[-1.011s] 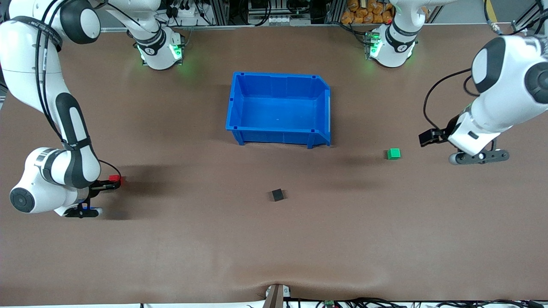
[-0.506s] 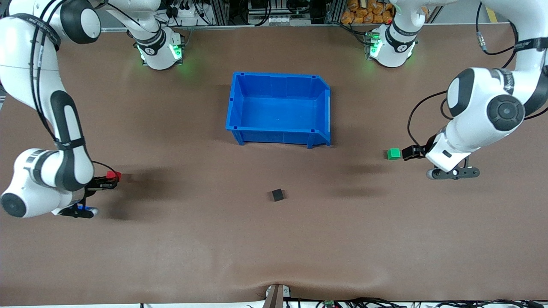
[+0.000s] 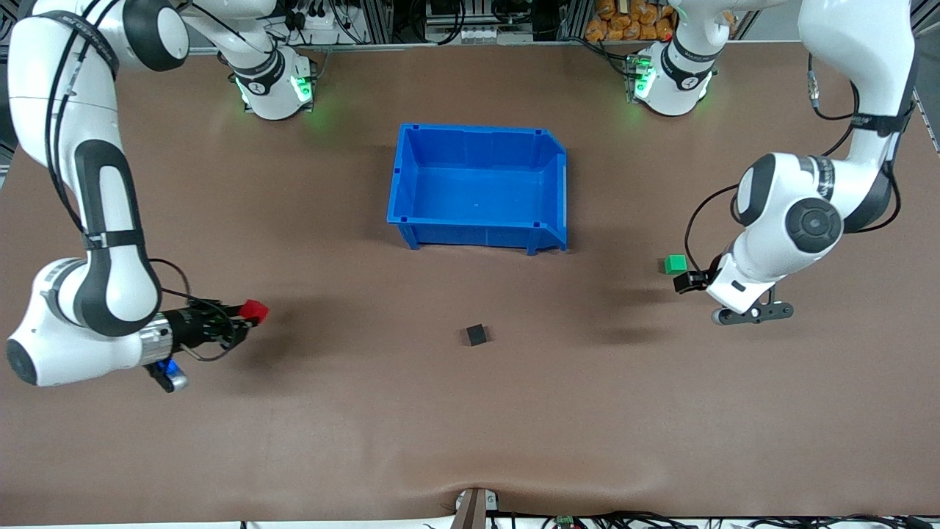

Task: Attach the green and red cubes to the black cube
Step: 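Carry the red cube toward the black cube while the left gripper grasps the green cube, then set the red cube against the black cube and open the right gripper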

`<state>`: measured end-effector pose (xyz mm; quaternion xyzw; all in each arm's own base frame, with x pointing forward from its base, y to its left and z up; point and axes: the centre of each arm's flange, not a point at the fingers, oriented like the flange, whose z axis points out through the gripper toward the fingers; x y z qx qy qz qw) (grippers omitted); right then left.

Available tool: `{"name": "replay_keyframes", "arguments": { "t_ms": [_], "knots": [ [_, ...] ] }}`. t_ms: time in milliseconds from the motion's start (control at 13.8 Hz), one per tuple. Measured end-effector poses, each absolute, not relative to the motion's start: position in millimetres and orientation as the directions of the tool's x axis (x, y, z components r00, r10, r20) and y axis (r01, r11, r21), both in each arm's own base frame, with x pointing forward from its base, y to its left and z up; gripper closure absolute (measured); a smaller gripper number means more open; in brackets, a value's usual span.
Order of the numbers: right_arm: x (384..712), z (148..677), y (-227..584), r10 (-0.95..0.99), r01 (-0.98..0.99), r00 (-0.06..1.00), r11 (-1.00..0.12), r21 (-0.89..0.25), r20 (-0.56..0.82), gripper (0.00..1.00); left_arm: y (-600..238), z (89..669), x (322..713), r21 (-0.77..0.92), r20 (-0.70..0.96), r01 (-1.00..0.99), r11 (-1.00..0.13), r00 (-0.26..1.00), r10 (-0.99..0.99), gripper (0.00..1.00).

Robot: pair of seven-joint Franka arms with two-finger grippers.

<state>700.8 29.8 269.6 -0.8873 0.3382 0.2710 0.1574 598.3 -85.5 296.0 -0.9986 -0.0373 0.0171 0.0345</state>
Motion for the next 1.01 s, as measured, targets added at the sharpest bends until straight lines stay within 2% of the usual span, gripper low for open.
{"name": "replay_keyframes", "arguments": {
  "t_ms": [361, 578, 1011],
  "knots": [
    [708, 276, 143, -0.668, -0.834, 0.468, -0.551, -0.039, -0.578, 0.6, -87, 265, 603, -0.057, -0.024, 0.066, -0.996, 0.997, 0.067, 0.0],
    [710, 279, 215, -0.751, -0.892, 0.414, -0.447, -0.064, -0.514, 0.6, -87, 255, 604, -0.05, -0.02, 0.067, -0.997, 0.998, 0.068, 0.0],
    [676, 220, 341, -0.861, -0.967, 0.251, -0.243, -0.075, -0.443, 0.6, -84, 240, 599, -0.046, -0.025, 0.071, -0.996, 0.997, 0.072, 0.0]
  ]
}}
